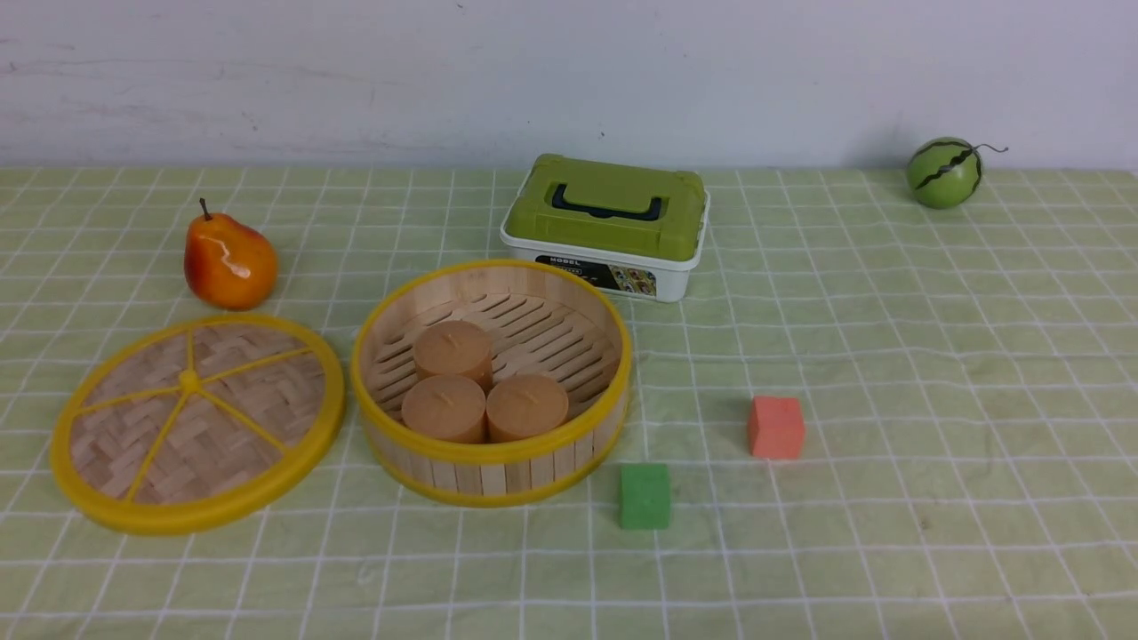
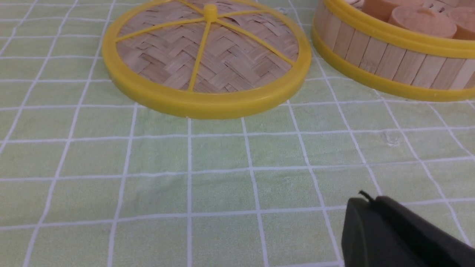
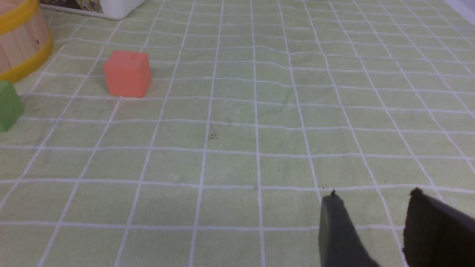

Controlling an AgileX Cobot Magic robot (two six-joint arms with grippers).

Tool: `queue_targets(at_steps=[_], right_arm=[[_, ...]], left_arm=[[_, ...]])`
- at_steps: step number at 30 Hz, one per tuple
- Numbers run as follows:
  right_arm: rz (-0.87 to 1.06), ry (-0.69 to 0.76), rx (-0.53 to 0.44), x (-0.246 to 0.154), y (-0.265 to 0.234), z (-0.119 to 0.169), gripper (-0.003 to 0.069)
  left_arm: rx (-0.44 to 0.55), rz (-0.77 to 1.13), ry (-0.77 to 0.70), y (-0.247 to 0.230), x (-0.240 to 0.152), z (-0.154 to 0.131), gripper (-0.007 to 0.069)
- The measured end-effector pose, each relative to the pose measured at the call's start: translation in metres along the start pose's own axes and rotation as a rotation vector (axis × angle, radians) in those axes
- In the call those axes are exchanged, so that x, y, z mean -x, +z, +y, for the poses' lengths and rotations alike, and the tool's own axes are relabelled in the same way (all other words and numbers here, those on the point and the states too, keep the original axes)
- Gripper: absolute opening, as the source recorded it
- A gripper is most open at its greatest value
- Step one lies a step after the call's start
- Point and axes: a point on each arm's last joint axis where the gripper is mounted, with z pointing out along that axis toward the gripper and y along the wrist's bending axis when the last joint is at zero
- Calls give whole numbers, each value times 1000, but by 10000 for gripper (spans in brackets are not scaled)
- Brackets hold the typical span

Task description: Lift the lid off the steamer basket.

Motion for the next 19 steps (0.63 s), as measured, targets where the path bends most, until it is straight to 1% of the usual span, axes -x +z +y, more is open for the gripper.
queue_targets(at_steps=[19], right_arm=[[0,0,0,0,0,0,241]], left_arm=[[0,0,0,0,0,0,26]])
